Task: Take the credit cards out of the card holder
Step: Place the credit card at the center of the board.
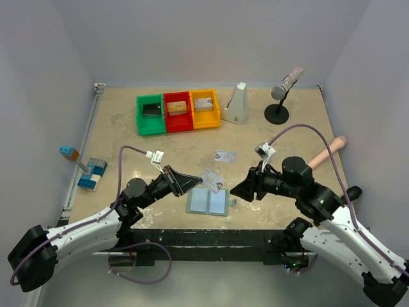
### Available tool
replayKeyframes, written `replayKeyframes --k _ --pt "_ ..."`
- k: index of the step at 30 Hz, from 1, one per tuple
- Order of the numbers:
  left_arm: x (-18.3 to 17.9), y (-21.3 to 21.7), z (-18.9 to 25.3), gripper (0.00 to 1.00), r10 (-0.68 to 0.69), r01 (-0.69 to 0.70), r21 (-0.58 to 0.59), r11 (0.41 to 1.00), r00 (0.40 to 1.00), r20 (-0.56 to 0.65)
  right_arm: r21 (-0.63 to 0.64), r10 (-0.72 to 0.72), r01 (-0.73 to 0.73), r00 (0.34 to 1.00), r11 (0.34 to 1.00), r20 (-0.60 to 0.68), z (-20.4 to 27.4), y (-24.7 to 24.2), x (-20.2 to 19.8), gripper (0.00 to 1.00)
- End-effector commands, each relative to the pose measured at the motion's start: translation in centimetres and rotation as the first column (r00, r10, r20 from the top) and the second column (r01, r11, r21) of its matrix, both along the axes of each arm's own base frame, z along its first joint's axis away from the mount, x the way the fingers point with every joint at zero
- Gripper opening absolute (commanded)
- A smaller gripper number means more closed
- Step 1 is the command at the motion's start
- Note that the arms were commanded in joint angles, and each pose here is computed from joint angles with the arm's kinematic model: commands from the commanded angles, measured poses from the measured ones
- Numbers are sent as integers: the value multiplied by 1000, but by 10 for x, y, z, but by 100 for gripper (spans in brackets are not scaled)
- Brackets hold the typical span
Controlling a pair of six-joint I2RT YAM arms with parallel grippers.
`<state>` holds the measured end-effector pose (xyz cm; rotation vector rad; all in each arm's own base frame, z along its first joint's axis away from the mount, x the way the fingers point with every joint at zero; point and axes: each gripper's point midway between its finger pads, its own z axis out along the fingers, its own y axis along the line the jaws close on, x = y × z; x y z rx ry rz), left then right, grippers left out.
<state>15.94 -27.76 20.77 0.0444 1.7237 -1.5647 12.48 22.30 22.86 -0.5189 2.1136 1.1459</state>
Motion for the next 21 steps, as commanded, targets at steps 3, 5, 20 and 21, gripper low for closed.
replayKeyframes --k 3,5,20,21 --pt "31 27 7 0 227 -238 -100 966 967 -113 144 -182 187 982 972 -44 8 9 32 54" --pt "31 29 17 0 229 -244 -156 957 968 -108 195 -187 197 980 961 -72 7 15 34 55" --pt "27 33 32 0 208 -224 -289 931 974 -85 287 -108 155 979 945 -172 11 48 43 51" --pt "26 32 33 0 203 -219 -291 931 976 -84 285 -105 153 978 946 -178 10 50 43 51"
